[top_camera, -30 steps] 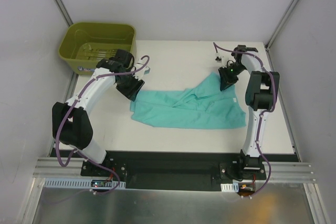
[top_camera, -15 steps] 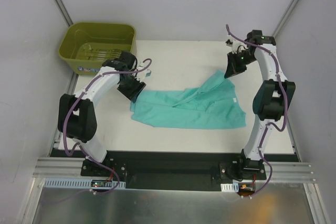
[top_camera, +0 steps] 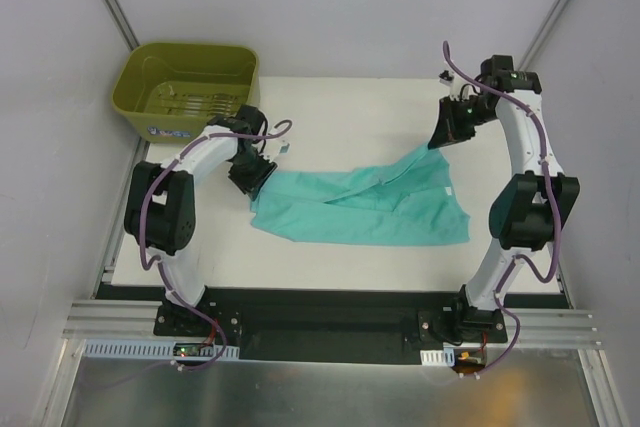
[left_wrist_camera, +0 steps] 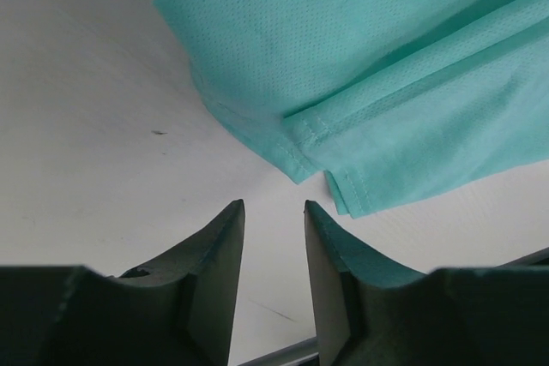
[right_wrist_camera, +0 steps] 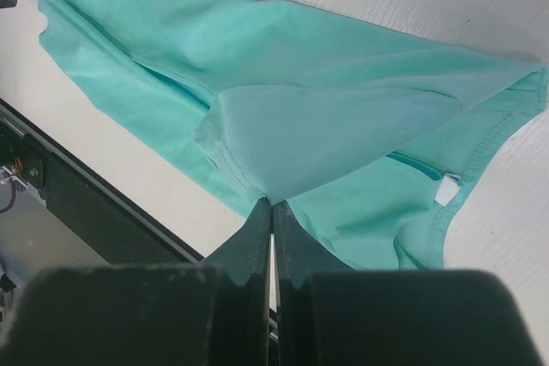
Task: Roll the t-shirts
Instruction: Flatten out the T-shirt at the center of the board.
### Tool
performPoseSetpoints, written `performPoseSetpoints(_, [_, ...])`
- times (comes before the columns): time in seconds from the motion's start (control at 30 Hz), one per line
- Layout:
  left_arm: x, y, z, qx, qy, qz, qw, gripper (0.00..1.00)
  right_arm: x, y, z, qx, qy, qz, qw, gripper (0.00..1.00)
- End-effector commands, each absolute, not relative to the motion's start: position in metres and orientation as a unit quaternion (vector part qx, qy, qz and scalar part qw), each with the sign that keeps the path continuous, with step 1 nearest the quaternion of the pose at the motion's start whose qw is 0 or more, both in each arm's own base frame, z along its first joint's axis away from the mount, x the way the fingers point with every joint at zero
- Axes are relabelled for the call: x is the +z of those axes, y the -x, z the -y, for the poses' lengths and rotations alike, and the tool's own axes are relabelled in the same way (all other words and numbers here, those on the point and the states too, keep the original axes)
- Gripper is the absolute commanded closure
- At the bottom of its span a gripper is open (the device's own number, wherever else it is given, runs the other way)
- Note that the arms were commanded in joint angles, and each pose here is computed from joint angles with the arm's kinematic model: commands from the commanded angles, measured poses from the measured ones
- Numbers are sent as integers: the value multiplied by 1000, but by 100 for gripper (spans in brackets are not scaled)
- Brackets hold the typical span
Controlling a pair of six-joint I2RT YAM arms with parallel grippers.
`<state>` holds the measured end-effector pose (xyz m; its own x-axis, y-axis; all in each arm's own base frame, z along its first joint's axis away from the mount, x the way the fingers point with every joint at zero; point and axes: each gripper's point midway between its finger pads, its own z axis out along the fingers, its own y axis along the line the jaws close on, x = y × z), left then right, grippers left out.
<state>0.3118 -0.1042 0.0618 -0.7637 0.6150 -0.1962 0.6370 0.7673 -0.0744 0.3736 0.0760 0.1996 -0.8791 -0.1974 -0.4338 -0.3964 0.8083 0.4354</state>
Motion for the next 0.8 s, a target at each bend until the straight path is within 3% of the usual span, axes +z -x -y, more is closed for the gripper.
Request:
performPoseSetpoints(0.0, [47, -305, 93, -52, -306, -949, 46, 69, 207, -370, -76, 267, 152, -932, 191, 99])
performPoseSetpoints(0.13, [38, -295, 94, -60, -293, -954, 27, 71, 206, -373, -76, 265, 154, -932, 192, 99])
performPoseSetpoints(0.23, [31, -291, 96, -66, -284, -956, 16, 62, 206, -374, -78, 263, 157, -932, 192, 99])
performPoseSetpoints(0.37, [28, -294, 100, -73, -276, -958, 14, 57, 203, -372, -79, 262, 161, -933, 186, 99])
performPoseSetpoints(0.6, [16, -289, 98, -75, -276, -958, -4, 64, 198, -372, -81, 259, 165, -935, 180, 99])
performPoseSetpoints(0.77, [12, -287, 97, -75, -281, -957, -9, 76, 198, -375, -78, 253, 165, -936, 183, 99])
